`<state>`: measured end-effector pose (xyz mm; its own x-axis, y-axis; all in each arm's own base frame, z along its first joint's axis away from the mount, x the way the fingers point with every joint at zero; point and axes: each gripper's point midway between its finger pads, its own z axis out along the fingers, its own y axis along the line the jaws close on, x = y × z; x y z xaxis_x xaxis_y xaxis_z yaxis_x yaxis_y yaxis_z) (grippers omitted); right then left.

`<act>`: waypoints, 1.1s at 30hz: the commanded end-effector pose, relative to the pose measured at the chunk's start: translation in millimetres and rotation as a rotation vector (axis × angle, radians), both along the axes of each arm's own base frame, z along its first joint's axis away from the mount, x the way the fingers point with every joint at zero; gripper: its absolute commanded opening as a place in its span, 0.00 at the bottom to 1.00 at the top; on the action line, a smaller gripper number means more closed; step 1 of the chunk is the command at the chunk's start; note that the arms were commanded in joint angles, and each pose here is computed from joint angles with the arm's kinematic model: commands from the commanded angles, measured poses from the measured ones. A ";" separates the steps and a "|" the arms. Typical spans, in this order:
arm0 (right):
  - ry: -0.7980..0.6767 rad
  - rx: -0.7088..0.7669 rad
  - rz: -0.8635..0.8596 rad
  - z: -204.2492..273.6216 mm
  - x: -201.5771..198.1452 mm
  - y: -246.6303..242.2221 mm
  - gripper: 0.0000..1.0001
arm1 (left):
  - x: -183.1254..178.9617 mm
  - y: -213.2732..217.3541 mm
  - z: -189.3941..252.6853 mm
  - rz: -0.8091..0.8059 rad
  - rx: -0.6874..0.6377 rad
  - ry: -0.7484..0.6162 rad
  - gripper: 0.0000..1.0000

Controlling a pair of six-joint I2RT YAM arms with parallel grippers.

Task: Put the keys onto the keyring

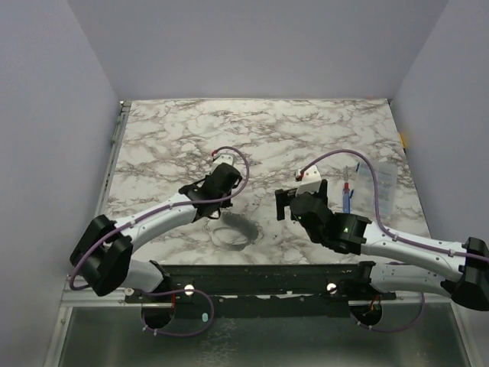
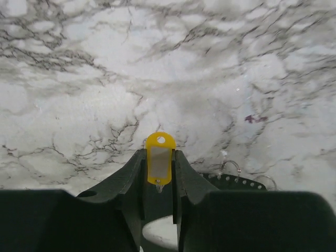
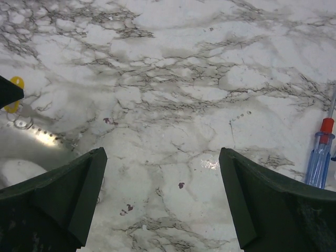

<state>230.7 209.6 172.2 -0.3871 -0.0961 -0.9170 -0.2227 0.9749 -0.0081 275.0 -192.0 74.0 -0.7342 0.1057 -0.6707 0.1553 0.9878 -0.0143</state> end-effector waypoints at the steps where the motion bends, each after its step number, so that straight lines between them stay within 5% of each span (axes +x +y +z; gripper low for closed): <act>1: -0.059 0.043 0.060 19.2 1.7 8.2 1.00 | 8.5 -4.3 48.9 0.001 -0.085 -0.110 0.00; 12: -0.127 0.106 0.297 39.3 -10.6 40.3 1.00 | -1.2 -0.4 77.1 0.000 -0.205 -0.206 0.02; 20: -0.103 0.089 0.289 32.5 -9.3 42.0 1.00 | -2.7 6.2 39.9 0.002 -0.114 -0.143 0.44; 27: -0.035 0.081 0.259 14.3 -13.6 36.6 0.99 | -7.5 -2.1 13.0 -0.017 -0.098 -0.052 0.44; 33: 0.078 0.173 0.285 -12.6 -28.1 50.3 0.89 | -41.3 -15.4 -11.4 -0.108 -0.146 0.096 0.44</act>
<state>216.9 249.5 189.3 -0.3291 -0.0785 -0.9410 -0.4634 0.8817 0.0885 261.4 -197.0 81.5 -0.7162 0.0653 -0.6949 0.1985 0.9736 -0.1130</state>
